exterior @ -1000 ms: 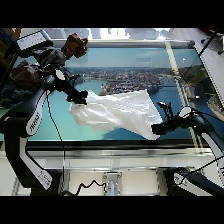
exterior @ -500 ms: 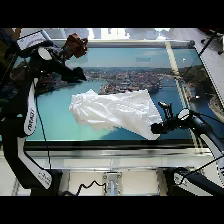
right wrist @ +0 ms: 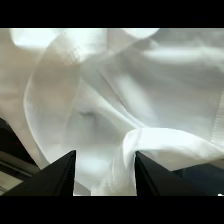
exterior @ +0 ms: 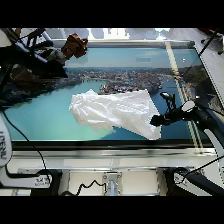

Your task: Fold the shirts.

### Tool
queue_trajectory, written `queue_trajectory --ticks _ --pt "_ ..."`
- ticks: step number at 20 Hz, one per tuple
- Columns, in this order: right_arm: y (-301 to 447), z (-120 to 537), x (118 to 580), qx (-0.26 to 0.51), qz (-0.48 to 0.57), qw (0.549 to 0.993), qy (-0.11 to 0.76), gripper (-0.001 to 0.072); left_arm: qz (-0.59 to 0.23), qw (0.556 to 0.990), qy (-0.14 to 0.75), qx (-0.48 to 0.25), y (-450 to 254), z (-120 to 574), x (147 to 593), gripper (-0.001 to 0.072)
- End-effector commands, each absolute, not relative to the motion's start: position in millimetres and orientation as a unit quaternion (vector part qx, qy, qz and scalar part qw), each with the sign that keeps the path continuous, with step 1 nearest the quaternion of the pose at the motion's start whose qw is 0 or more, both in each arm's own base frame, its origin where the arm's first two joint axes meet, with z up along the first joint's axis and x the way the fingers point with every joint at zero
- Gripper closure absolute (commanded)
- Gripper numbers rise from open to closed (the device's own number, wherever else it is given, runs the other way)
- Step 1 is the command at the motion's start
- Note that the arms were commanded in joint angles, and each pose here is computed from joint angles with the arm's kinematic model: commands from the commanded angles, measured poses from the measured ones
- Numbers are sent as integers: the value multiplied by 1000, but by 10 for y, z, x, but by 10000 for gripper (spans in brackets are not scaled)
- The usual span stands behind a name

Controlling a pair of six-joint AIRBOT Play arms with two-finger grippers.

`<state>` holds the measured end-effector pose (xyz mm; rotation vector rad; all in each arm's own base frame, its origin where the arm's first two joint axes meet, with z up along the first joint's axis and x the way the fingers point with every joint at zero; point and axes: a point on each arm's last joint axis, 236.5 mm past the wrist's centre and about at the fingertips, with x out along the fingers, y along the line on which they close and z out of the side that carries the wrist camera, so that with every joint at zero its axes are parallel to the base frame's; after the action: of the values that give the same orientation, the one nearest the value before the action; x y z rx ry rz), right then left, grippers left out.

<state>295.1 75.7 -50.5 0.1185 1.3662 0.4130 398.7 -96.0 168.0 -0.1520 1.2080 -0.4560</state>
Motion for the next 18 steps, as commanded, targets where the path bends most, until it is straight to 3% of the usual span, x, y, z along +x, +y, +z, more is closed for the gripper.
queue_trajectory --ticks 1,4,7,10,18 --pt "694 -200 3191 36 186 781 596 300 -160 775 608 -63 -692 1288 3304 265" --pt "535 -181 3173 56 170 777 603 300 -86 754 643 -102 -521 293 2744 288" --pt "267 -175 3199 90 138 783 600 299 -51 729 637 -245 -730 -560 2460 289" --pt "90 -127 3246 137 117 789 587 300 -19 745 570 -346 -803 -814 2660 289" --pt "174 -519 3011 215 125 771 586 289 39 742 517 -425 -686 -1079 3127 291"
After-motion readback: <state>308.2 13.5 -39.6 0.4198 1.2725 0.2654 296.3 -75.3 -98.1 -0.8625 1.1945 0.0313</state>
